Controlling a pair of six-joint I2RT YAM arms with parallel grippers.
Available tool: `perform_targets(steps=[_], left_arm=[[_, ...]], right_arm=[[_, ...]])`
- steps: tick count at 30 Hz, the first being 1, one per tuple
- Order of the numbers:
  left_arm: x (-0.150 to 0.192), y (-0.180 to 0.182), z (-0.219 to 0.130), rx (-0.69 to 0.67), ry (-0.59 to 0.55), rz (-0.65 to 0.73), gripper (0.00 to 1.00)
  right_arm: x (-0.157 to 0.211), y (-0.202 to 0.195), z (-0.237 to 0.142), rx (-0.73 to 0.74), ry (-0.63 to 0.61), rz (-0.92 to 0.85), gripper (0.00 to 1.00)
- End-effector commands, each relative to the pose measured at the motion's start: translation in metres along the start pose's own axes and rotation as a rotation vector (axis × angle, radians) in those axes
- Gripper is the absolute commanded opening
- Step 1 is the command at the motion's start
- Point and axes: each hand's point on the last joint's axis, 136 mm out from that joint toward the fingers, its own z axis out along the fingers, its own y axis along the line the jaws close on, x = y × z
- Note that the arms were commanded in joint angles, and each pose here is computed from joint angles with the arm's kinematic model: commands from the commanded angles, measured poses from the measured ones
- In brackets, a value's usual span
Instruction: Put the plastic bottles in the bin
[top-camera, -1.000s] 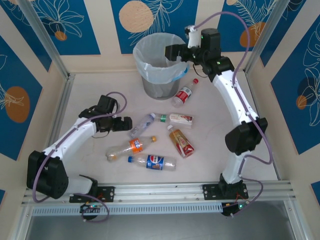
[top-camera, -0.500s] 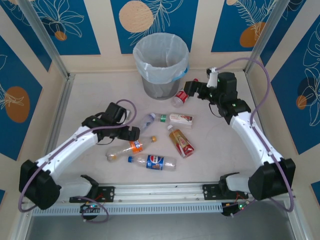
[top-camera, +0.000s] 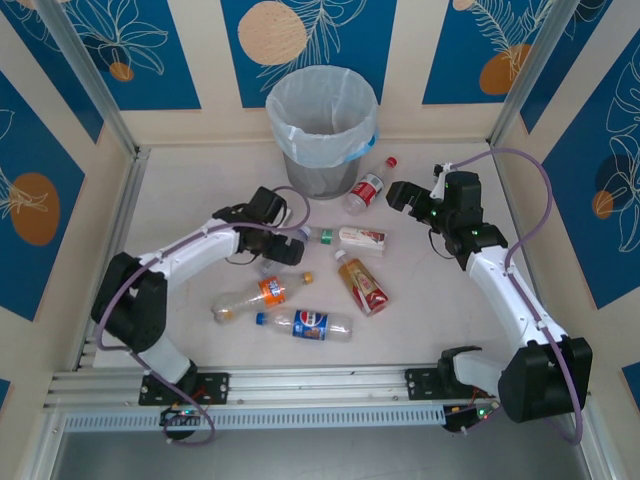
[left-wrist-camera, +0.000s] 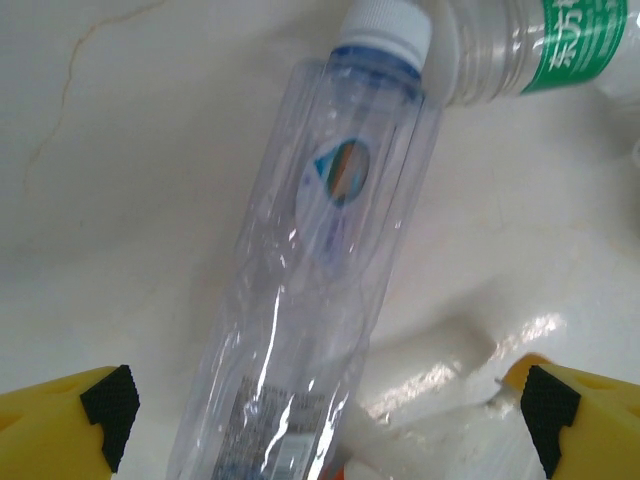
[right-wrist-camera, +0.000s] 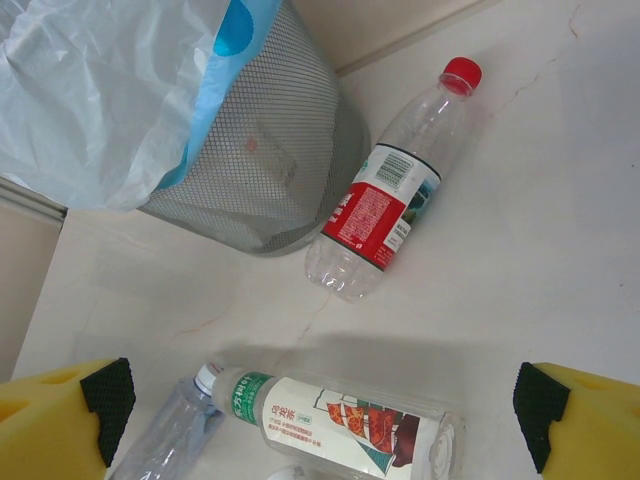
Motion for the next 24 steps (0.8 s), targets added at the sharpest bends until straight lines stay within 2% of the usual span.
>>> perform_targets(steps=[1,10,19,24], left_arm=[[-0.015,-0.007,0.006,0.008,-0.010,0.047,0.99],[-0.018,-0.018,0.024,0.070,0.006,0.143,0.99],[-0.017,-0.006,0.048,0.003,0.036,0.176,0.99],[-0.016,0.000,0.062,-0.033,0.042,0.167,0.94]], right_arm=[[-0.014,0.003,-0.003,0.001,-0.040,0.016,1.00],[-0.014,0.000,-0.003,0.003,-0.040,0.046,1.00],[-0.013,0.000,-0.005,0.008,-0.030,0.048,1.00],[-0.014,0.000,-0.006,0.013,-0.031,0.047,1.00]])
